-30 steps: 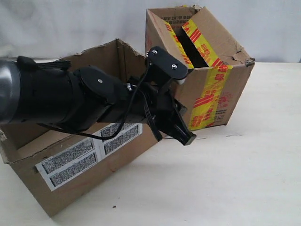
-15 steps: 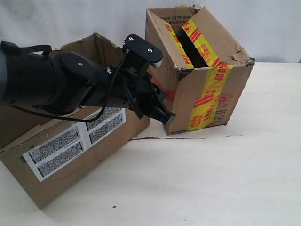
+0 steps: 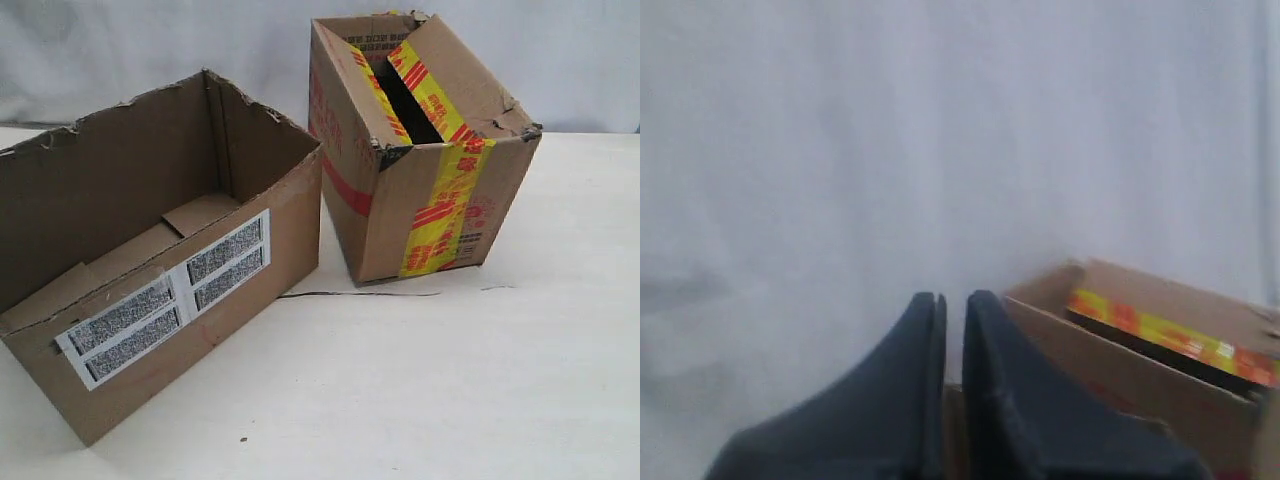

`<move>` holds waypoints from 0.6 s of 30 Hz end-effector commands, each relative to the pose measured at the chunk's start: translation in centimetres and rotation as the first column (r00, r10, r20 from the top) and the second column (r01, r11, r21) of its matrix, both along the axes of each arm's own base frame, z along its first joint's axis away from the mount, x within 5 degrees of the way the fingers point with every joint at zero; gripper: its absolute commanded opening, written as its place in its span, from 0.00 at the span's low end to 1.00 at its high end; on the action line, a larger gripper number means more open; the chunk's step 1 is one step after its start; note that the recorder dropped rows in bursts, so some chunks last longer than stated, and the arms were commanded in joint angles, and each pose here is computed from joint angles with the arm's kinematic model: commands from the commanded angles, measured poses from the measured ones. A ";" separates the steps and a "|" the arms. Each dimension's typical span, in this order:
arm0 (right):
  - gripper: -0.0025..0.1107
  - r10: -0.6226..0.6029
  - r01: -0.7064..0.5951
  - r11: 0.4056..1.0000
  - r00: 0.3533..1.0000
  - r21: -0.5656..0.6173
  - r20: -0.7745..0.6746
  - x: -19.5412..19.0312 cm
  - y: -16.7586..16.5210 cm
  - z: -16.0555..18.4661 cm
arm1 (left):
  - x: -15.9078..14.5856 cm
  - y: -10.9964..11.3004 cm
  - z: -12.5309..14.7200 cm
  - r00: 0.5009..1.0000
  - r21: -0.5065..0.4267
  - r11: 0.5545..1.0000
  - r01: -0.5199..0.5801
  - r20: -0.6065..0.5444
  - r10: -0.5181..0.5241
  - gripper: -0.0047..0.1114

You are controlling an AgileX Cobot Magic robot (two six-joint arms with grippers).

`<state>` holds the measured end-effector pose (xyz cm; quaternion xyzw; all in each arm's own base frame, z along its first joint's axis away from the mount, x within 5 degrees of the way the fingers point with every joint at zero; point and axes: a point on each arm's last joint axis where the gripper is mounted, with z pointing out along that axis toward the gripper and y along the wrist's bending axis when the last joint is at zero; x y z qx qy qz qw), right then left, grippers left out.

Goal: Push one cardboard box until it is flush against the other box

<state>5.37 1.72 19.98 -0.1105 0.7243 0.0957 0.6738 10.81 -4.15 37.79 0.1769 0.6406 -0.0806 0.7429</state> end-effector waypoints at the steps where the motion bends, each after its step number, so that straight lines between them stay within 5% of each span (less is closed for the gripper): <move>1: 0.02 -0.008 0.008 1.000 1.000 -0.007 0.004 0.0 0.0 -0.1 | -2.4 2.6 -0.3 0.979 -0.045 0.980 -0.195 0.058 0.198 0.04; 6: 0.02 -0.008 0.008 1.000 1.000 -0.007 0.004 0.0 0.0 -0.1 | -2.2 3.4 -3.3 0.924 0.021 0.954 -0.299 -0.243 0.295 0.04; 9: 0.02 -0.008 0.008 1.000 1.000 -0.007 0.004 0.0 0.0 -0.1 | -2.6 5.0 -5.3 0.764 -0.001 0.869 -0.495 -0.477 0.434 0.04; 11: 0.02 -0.008 0.008 1.000 1.000 -0.007 0.004 0.0 0.0 -0.1 | -2.9 5.3 -5.9 0.703 0.002 0.840 -0.543 -0.547 0.455 0.04; 18: 0.02 -0.008 0.008 1.000 1.000 -0.007 0.004 0.0 0.0 -0.1 | -3.1 4.8 -8.3 0.593 0.060 0.880 -0.471 -0.717 0.367 0.04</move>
